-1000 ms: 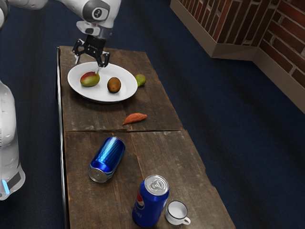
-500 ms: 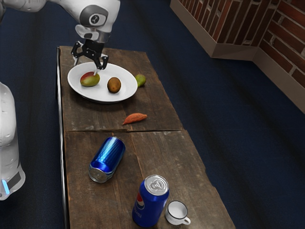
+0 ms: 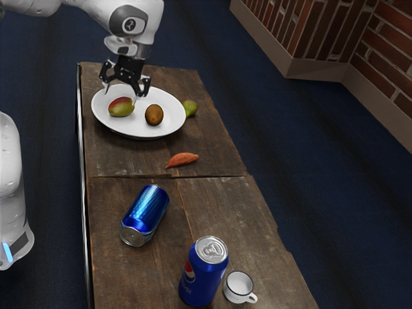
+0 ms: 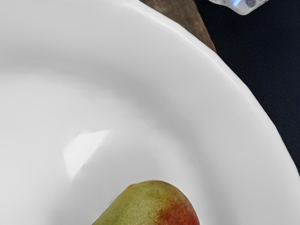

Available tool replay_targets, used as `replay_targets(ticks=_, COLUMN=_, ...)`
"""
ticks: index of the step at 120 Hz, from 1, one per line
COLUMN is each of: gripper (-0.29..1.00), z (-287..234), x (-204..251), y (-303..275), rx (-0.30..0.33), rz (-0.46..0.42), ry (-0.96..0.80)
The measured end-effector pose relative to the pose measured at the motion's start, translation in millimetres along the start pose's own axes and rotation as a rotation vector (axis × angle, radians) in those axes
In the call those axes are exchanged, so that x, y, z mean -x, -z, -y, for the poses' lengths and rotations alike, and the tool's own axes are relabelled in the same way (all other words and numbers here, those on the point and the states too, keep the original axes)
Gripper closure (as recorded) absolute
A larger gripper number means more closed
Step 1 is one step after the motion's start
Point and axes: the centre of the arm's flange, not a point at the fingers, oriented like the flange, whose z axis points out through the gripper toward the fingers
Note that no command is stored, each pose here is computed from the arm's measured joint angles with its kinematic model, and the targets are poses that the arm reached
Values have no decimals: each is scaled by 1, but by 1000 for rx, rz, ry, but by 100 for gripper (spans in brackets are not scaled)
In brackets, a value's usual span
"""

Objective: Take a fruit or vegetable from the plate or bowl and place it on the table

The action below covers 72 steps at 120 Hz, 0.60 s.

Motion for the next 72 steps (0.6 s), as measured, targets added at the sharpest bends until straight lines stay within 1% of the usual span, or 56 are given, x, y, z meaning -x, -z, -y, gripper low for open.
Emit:
replay_targets(ticks=25, gripper=0, z=-2, x=2, y=-10, rx=6, rz=-11, ry=21)
replay_targets(ticks=52, gripper=0, z=2, x=8, y=-11, rx=-3, rz=36, ry=27)
replay_targets(ticks=72, gripper=0, z=8, x=14, y=-20, rx=13, rz=60, ry=27)
